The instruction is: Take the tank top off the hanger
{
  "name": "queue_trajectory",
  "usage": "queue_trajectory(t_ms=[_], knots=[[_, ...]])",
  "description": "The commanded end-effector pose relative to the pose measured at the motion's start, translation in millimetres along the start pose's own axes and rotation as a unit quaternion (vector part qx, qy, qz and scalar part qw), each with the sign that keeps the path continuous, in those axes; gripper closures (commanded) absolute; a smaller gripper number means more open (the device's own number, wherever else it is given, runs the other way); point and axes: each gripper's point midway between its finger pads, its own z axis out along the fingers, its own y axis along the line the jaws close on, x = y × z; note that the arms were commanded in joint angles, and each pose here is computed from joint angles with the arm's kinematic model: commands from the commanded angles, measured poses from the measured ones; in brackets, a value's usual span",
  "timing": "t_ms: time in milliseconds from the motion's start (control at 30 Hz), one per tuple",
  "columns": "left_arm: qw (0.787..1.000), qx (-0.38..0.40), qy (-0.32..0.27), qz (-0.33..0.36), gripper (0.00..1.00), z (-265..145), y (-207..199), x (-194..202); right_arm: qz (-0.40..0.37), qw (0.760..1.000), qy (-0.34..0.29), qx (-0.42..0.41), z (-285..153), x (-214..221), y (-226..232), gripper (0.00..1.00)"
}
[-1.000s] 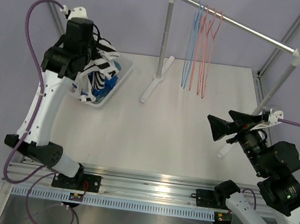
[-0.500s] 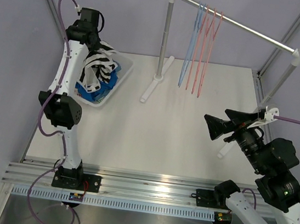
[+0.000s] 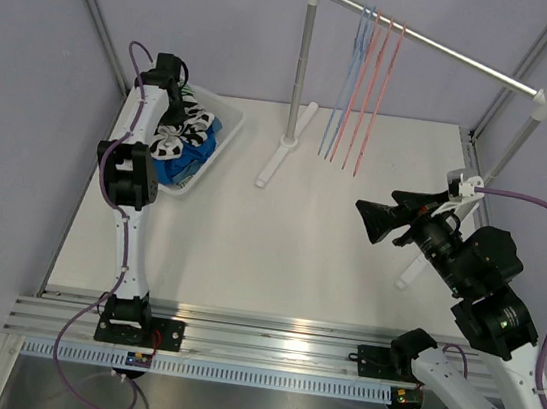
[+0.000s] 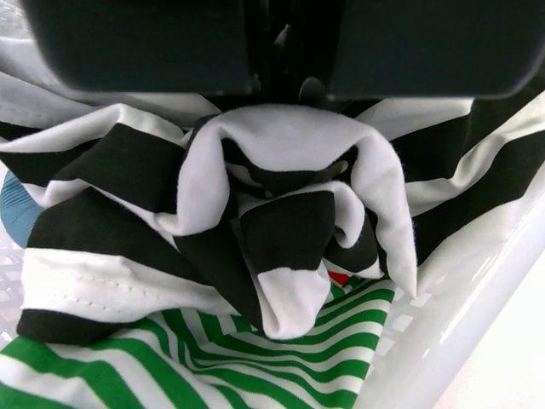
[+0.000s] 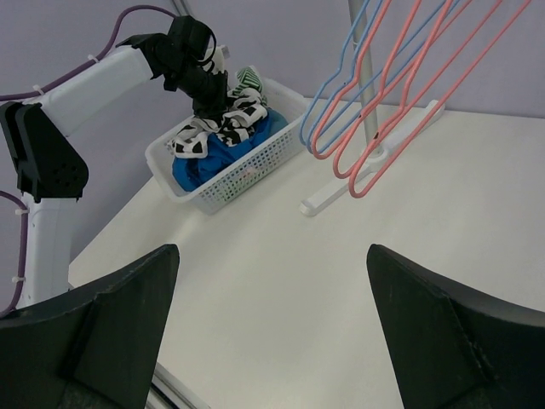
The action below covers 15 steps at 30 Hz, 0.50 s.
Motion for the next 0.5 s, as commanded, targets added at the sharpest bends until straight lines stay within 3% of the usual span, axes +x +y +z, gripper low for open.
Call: queue_trajectory(t_ms=[0, 167, 300, 367, 400, 467], knots=[[0.996, 0.036, 0.077, 0.019, 1.00, 17, -20, 42, 0.006, 1.000, -0.020, -0.021, 7, -11, 8, 0.00], [0.998, 0.054, 0.026, 0.013, 0.96, -29, -23, 10, 0.002, 1.000, -0.015, -0.026, 13, -12, 10, 0.01], [0.996, 0.085, -0.023, 0.014, 0.65, -81, -27, -17, 0.001, 0.999, -0.011, -0.034, 16, -13, 13, 0.01], [0.995, 0.091, -0.051, 0.007, 0.42, -111, -21, -31, 0.002, 0.999, -0.010, -0.035, 19, -12, 13, 0.01], [0.993, 0.106, -0.058, 0.006, 0.42, -122, -24, -34, 0.002, 0.999, -0.008, -0.037, 20, -11, 14, 0.01], [0.990, 0.121, -0.076, 0.003, 0.32, -141, -23, -43, 0.003, 0.999, 0.001, -0.037, 25, -8, 14, 0.00]])
